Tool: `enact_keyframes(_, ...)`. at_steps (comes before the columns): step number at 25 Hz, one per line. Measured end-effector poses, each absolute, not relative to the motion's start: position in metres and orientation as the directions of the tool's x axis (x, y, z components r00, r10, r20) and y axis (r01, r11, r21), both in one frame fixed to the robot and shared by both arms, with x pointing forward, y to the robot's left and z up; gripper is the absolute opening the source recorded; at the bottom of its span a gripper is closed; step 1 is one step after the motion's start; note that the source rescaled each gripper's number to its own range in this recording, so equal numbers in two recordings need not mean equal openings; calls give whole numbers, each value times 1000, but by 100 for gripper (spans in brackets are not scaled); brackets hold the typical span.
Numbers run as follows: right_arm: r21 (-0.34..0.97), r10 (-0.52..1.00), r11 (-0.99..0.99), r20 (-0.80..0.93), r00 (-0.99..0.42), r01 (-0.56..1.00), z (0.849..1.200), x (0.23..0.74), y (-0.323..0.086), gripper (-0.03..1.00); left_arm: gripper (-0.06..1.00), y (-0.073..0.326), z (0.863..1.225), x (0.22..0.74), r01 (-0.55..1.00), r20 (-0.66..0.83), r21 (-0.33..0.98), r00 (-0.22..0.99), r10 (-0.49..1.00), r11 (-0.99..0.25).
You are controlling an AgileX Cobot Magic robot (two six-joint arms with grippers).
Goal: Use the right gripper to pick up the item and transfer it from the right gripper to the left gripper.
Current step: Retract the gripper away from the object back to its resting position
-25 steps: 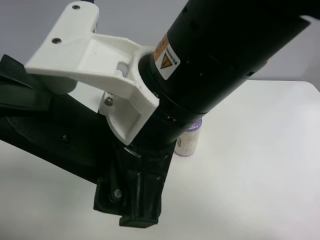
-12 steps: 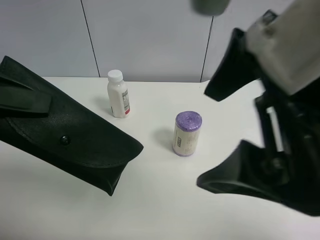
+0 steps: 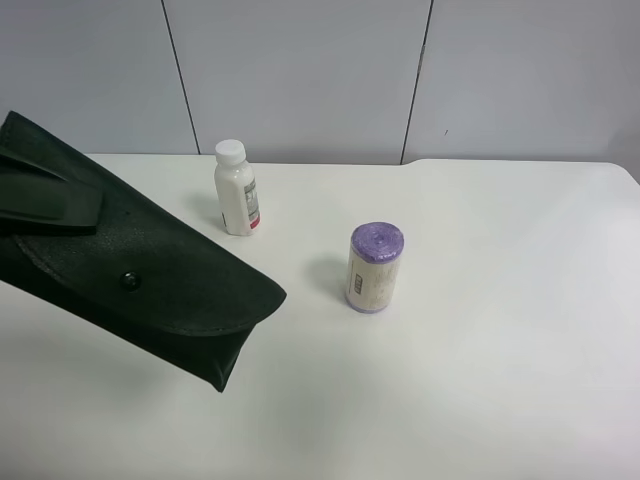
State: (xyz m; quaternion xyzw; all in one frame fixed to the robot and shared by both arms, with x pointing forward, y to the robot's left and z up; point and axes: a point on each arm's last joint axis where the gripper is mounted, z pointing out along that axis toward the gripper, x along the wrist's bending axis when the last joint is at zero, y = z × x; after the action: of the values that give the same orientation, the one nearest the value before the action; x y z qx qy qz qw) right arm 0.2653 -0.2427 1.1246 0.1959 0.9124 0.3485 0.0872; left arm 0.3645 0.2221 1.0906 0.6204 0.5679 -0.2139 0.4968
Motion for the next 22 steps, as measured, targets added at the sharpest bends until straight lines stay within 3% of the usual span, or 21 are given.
enact_keyframes(8, 763, 433, 586, -9, -902, 274, 1059, 244, -288, 100, 1, 222, 1091, 364, 915, -826, 382, 272, 493, 134)
enact_keyframes(13, 828, 433, 509, -8, -901, 237, 1055, 242, -291, 100, 0, 222, 1091, 364, 915, -826, 382, 272, 493, 134)
enact_keyframes(22, 828, 433, 508, -8, -901, 236, 1052, 243, -289, 100, 0, 222, 1091, 364, 915, -826, 382, 272, 493, 134)
